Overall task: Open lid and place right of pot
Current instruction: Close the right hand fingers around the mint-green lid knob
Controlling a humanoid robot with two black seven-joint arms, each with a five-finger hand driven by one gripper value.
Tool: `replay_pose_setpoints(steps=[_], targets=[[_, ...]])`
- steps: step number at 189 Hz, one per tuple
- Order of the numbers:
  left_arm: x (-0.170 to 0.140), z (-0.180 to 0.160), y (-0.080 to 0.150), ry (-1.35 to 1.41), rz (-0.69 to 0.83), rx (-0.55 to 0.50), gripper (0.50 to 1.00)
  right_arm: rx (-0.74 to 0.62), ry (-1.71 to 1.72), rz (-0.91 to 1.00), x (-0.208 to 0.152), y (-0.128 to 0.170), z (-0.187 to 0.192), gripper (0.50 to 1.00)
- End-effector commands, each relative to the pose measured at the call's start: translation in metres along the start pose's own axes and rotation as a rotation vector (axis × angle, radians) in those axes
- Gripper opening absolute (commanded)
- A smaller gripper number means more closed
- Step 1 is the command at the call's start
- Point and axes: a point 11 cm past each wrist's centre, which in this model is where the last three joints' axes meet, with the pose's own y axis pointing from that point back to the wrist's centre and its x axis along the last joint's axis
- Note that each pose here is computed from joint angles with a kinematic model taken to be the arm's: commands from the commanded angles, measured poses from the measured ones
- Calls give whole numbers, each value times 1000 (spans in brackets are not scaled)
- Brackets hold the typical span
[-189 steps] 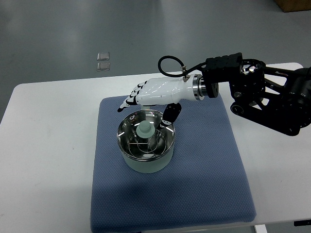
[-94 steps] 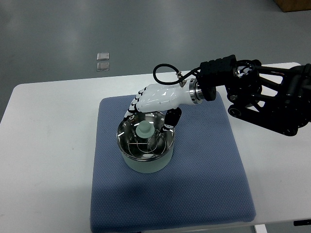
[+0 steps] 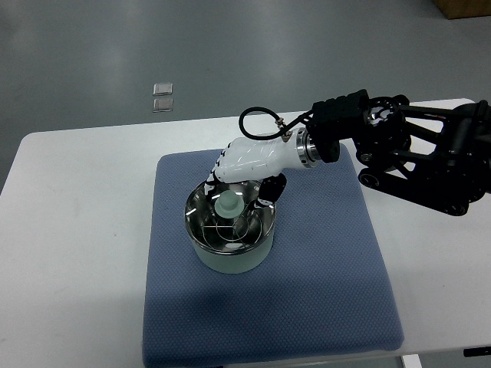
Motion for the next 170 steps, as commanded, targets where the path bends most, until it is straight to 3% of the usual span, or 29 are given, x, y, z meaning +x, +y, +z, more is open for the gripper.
replay_pose_setpoints(steps=[1, 170], targets=[[0, 1, 0, 0, 0, -1, 1000, -7, 19, -5, 3, -1, 0, 768], [0, 1, 0, 0, 0, -1, 1000, -21, 53, -34, 4, -6, -1, 752]])
